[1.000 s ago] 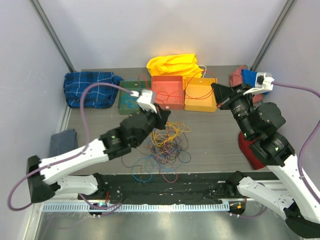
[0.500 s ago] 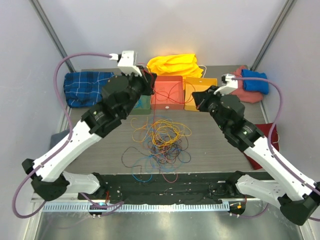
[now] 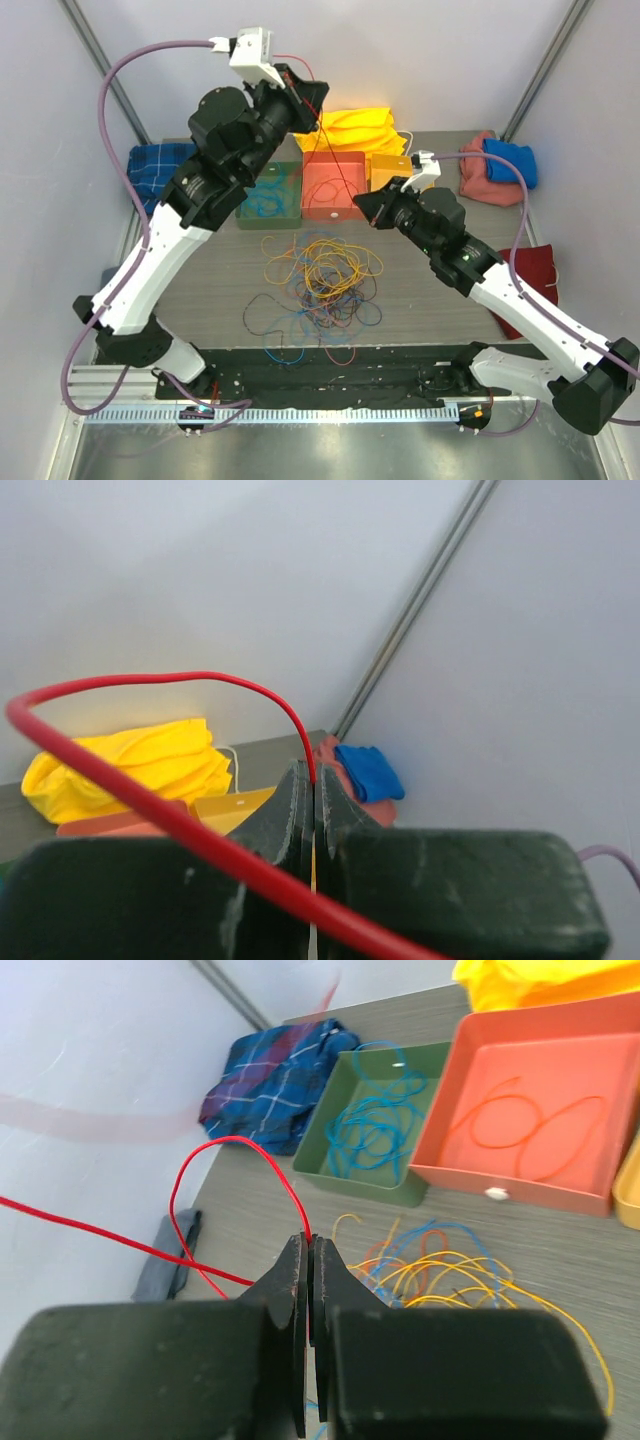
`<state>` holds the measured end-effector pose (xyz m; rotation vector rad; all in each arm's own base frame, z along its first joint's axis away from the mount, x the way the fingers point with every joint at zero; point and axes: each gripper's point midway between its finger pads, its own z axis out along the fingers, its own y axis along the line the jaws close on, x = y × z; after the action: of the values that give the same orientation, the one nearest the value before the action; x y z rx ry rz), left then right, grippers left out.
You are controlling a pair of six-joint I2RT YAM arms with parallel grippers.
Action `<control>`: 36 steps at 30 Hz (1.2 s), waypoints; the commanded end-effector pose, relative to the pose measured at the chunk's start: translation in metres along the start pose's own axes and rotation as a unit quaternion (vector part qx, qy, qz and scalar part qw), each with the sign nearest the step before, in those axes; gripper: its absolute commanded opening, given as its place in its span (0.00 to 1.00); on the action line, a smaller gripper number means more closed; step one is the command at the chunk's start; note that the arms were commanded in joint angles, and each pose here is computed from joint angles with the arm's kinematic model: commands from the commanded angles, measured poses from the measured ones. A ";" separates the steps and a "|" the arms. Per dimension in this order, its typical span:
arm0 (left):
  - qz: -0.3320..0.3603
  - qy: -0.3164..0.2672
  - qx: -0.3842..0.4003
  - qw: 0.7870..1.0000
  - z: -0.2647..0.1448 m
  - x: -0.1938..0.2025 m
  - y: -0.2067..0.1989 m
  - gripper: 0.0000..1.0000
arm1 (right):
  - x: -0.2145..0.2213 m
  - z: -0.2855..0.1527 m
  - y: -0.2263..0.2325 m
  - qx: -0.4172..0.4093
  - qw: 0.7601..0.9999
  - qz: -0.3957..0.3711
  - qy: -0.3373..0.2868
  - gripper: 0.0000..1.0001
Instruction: Untangle the cables
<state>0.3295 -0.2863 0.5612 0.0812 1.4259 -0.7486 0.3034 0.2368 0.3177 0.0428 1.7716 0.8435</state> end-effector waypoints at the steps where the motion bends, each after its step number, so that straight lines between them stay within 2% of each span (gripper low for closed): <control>1: -0.011 -0.022 0.038 0.999 0.005 -0.026 -0.020 0.00 | 0.002 0.000 0.028 -0.057 0.998 -0.004 0.013 0.01; 3: -0.011 -0.036 0.045 0.998 0.005 -0.040 -0.025 0.00 | 0.005 0.000 0.028 -0.058 0.998 -0.006 0.016 0.01; 7: 0.001 -0.040 0.034 0.999 0.015 -0.035 -0.021 0.00 | 0.007 -0.002 0.024 -0.052 0.999 -0.007 0.014 0.01; 13: 0.011 -0.026 -0.005 1.000 0.042 -0.006 0.010 0.00 | 0.006 -0.002 0.021 -0.043 0.999 -0.015 0.012 0.01; 21: -0.007 0.003 -0.058 0.998 0.081 0.042 0.077 0.00 | 0.004 0.013 0.003 0.005 0.999 -0.033 0.003 0.01; 25: -0.020 0.018 -0.067 0.997 0.099 0.071 0.101 0.00 | 0.004 0.022 -0.003 0.021 0.999 -0.043 -0.001 0.01; 31: -0.038 0.027 -0.079 0.996 0.128 0.093 0.136 0.00 | 0.008 0.043 -0.017 0.049 0.997 -0.065 0.003 0.01; 36: -0.058 0.045 -0.076 0.994 0.148 0.113 0.151 0.00 | 0.004 0.057 -0.030 0.066 0.996 -0.063 -0.013 0.01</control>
<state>0.5191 -0.2835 0.3927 -0.0764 1.6859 -0.6325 0.3402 0.2514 0.2617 -0.0164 1.8899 0.6554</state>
